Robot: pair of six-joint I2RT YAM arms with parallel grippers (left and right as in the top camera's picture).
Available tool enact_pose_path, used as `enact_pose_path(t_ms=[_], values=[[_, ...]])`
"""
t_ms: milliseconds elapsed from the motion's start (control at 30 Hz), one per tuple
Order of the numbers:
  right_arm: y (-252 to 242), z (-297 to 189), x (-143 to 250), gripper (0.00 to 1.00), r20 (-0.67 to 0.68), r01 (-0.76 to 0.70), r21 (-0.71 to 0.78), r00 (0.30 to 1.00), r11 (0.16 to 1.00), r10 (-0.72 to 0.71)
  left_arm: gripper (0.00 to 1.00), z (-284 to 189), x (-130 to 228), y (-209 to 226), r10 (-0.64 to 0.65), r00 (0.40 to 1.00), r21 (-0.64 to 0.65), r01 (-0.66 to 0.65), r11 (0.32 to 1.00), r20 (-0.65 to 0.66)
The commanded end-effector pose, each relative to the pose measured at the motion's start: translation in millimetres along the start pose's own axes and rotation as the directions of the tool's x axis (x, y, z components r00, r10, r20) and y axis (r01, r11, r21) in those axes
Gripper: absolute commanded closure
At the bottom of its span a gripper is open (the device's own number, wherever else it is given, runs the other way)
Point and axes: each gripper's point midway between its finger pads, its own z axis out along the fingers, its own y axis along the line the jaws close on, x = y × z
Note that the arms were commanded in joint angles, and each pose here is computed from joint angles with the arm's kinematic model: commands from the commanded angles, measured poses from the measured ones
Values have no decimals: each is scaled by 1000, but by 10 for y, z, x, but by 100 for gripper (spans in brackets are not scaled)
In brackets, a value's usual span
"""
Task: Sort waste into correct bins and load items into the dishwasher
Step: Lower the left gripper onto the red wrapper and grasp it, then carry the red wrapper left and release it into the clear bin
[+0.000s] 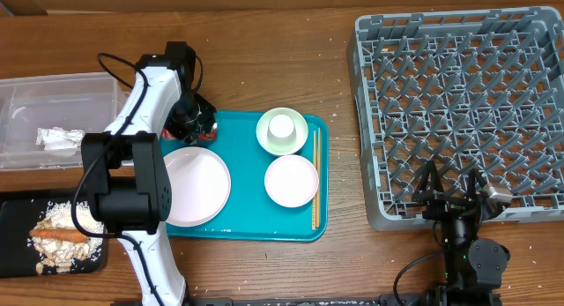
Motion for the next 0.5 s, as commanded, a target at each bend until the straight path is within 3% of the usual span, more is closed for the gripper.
enact_pose_path(t_ms=[0,67,233,467], values=[[-33,0,2,0,10,6,13,1000,1000,-7,90,12,15,61,-6,1000,-29,6,1000,4],[-33,0,2,0,10,6,13,1000,1000,-7,96,10,24,72,-5,1000,-33,5,999,0],[-33,0,2,0,10,6,13,1000,1000,-7,96,-85,18,59,17,1000,-33,-17,999,-1],[-33,0,2,0,10,6,13,1000,1000,-7,96,-817,-253,-122,71,991,19,-73,997,116]])
